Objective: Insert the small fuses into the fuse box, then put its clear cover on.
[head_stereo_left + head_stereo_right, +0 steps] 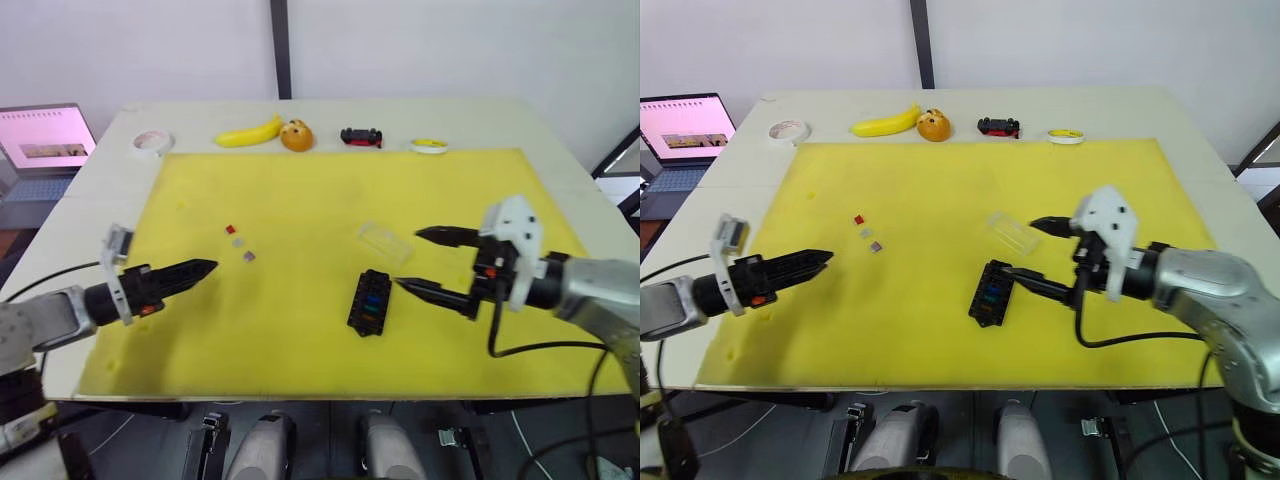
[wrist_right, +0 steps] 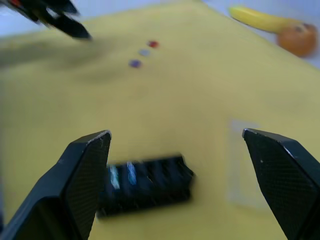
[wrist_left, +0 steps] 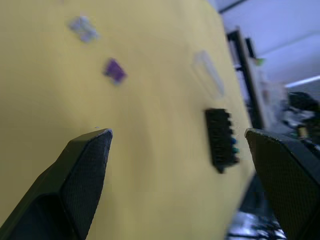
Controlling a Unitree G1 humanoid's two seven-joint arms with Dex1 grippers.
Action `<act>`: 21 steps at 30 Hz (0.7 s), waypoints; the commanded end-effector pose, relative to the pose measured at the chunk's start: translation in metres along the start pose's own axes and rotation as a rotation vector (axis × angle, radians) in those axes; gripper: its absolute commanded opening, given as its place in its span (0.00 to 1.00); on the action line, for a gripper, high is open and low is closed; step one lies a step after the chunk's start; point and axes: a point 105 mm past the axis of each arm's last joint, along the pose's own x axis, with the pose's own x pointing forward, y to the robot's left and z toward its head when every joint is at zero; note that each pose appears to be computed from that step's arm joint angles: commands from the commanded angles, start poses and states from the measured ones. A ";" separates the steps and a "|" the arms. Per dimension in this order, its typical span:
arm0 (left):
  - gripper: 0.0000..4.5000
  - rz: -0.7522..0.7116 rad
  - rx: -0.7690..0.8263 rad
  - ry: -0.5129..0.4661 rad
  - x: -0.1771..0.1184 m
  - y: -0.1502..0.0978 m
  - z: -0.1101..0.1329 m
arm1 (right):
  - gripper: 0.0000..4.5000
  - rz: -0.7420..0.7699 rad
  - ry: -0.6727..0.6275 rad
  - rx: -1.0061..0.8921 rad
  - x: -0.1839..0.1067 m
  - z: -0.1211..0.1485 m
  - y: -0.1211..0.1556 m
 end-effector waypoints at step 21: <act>1.00 0.075 -0.326 -0.166 0.055 0.036 0.008 | 0.99 0.076 -0.035 -0.072 0.055 0.007 0.019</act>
